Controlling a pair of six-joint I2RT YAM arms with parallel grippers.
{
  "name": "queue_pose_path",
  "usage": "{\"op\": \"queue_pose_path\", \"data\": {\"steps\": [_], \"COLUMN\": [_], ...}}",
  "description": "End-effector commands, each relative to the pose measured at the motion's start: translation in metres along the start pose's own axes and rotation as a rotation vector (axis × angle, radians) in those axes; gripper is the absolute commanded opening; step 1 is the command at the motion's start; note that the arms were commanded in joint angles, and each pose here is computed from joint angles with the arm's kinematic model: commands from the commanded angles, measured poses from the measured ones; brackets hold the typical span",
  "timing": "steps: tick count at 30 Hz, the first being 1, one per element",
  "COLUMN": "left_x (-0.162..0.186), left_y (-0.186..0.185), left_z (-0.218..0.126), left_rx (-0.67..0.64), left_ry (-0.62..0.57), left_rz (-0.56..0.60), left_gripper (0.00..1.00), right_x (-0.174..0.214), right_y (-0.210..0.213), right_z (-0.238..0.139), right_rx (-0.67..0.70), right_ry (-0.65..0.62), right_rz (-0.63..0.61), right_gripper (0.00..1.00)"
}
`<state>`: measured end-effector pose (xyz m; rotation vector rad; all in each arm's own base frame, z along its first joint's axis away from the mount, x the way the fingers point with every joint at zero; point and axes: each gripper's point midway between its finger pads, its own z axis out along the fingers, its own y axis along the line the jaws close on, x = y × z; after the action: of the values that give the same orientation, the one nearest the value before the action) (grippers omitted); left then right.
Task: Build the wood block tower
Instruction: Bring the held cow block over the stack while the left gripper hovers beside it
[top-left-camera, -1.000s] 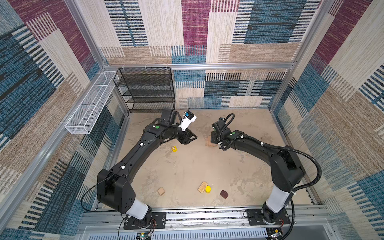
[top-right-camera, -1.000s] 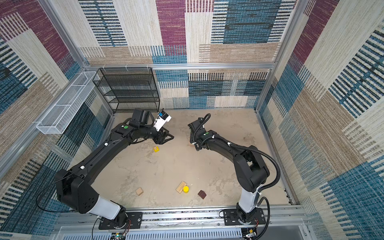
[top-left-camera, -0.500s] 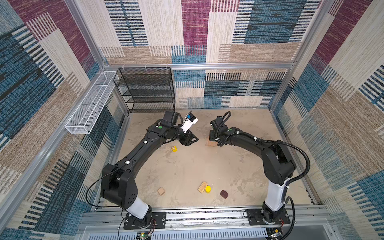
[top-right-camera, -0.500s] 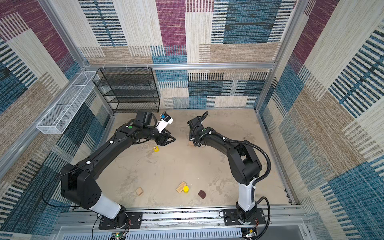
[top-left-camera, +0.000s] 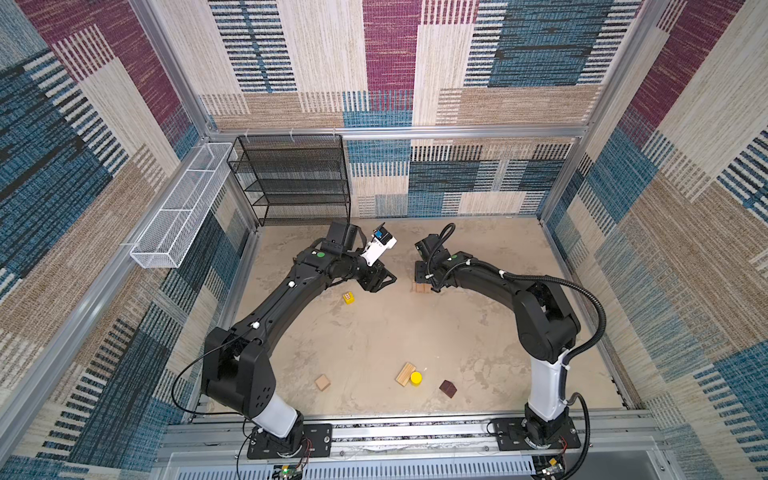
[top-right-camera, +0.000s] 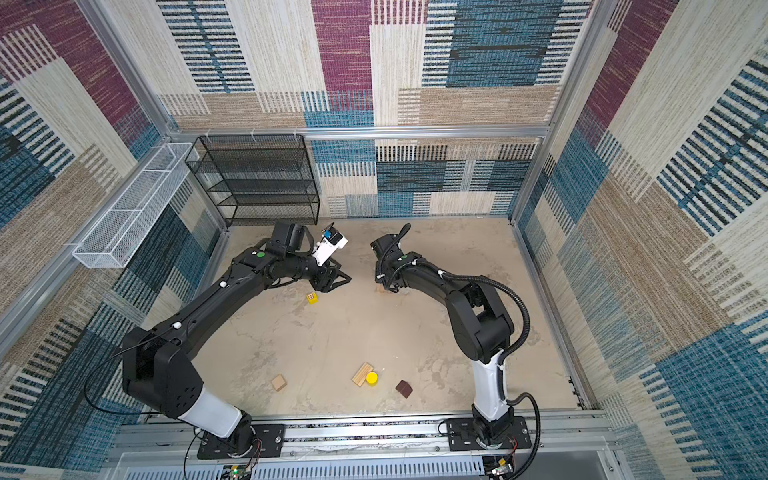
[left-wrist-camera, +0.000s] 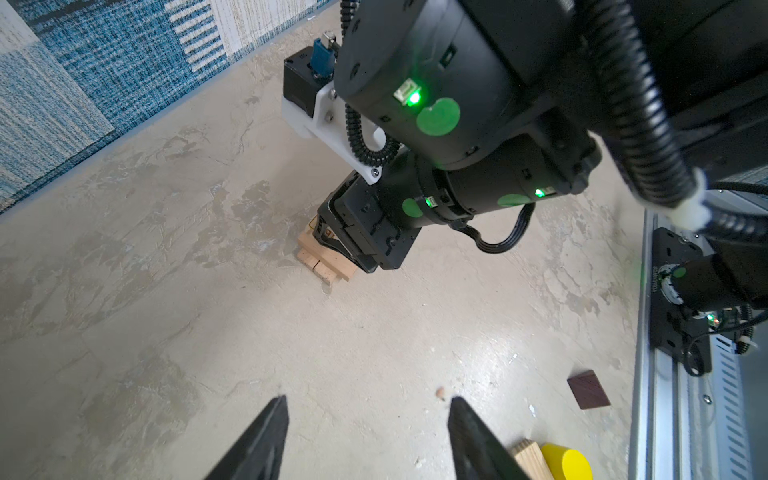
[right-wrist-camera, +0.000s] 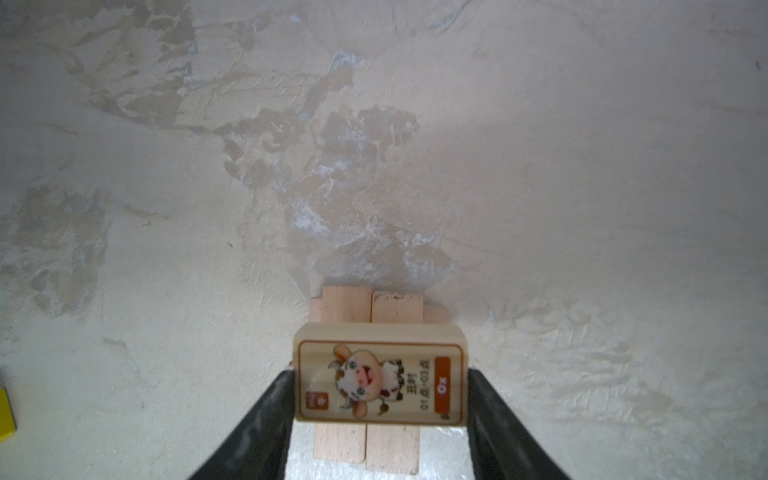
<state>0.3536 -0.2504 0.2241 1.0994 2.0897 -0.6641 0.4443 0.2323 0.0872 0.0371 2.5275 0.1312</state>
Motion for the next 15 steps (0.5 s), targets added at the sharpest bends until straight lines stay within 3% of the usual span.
{"op": "queue_pose_path", "data": {"steps": [1,15], "left_x": [-0.0004,0.0], "left_y": [-0.0002,0.0007], "left_z": [0.0002,0.0004], "left_rx": [0.002,-0.002], "left_ry": [0.001,0.003], "left_rz": [0.011,0.012], "left_gripper": [0.66,0.66], "right_x": [-0.0019,0.0], "right_y": [0.0024,0.0065], "right_z": [0.0016,0.0095], "right_rx": [-0.002,-0.006], "right_ry": [-0.002,0.023], "right_rz": [-0.004,-0.004], "right_gripper": [0.03,0.06]}}
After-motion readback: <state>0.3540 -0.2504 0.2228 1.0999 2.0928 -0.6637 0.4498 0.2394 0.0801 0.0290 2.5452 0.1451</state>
